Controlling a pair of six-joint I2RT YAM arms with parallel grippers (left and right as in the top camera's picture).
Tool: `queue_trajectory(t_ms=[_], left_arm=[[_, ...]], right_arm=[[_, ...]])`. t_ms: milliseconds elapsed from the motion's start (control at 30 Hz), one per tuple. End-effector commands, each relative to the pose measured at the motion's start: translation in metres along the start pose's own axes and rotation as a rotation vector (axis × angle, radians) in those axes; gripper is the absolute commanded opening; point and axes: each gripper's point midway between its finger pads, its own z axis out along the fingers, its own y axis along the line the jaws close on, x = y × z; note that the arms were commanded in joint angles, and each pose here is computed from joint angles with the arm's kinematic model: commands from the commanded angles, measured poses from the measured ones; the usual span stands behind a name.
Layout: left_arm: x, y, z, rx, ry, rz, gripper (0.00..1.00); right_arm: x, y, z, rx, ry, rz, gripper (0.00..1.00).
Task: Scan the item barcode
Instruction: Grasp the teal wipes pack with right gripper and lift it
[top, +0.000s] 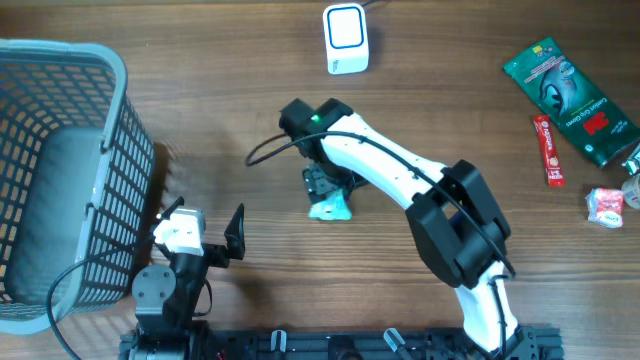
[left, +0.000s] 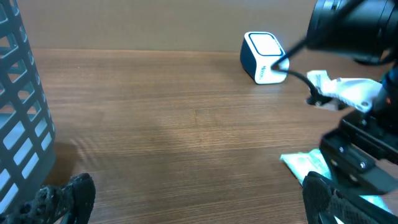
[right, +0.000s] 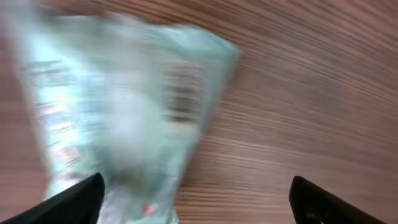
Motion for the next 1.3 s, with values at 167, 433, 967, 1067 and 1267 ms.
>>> queue_trajectory(t_ms=[167, 433, 967, 1067, 1267], left_arm=[[0.0, -0.002, 0.0, 0.011, -0.003, -0.008, 1.0], [0.0, -0.002, 0.0, 0.012, -0.003, -0.008, 1.0], [0.0, -0.002, 0.0, 0.011, -0.003, -0.008, 1.0], [0.0, -0.002, 0.0, 0.012, -0.003, -0.008, 1.0], [0.0, -0.002, 0.0, 0.012, -0.003, -0.009, 1.0]], right_arm=[[0.014, 0.038, -0.033, -0.269, 0.035, 0.059, 0.04], [0.01, 0.099, -0.014, -0.477, -0.028, -0.009, 0.05], [0.034, -0.023, -0.062, -0.172, -0.162, 0.358, 0.42], [0.021, 0.003, -0.086, -0.371, -0.197, 0.471, 0.97], [-0.009, 0.015, -0.048, -0.359, -0.266, 0.413, 0.05]])
